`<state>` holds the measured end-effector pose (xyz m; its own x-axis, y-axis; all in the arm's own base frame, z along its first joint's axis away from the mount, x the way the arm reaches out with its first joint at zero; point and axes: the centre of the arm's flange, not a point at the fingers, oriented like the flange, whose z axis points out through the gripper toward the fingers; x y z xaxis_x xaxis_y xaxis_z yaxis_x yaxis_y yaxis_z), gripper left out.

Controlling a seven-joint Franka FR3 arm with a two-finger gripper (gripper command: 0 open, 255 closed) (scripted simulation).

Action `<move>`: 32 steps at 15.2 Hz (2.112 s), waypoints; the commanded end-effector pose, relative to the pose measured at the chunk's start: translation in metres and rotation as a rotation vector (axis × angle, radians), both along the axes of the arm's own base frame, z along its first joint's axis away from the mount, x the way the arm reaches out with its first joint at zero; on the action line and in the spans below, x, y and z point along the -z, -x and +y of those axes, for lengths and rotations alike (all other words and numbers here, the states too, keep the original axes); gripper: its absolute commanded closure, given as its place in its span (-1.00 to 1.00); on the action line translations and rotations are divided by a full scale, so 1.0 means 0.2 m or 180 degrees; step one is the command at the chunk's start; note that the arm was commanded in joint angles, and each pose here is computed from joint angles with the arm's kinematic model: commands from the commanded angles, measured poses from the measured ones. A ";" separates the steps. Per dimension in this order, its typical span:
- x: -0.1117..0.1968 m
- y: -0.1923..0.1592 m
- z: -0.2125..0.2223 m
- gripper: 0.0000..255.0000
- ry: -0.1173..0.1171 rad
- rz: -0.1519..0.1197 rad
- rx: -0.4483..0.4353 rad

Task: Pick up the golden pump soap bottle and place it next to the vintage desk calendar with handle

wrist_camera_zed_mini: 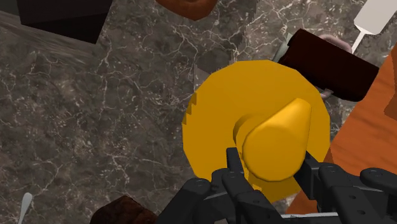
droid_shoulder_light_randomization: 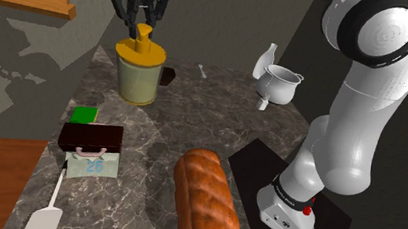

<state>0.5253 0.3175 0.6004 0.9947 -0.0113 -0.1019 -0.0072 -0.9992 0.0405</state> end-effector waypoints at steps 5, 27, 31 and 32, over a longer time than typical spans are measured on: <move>0.16 0.00 0.00 1.00 -0.0002 -0.0003 0.0000; 0.74 0.00 0.00 1.00 -0.0002 -0.0003 0.0000; 0.84 0.00 0.00 1.00 -0.0002 -0.0003 0.0000; 0.87 0.00 0.00 1.00 -0.0002 -0.0003 0.0000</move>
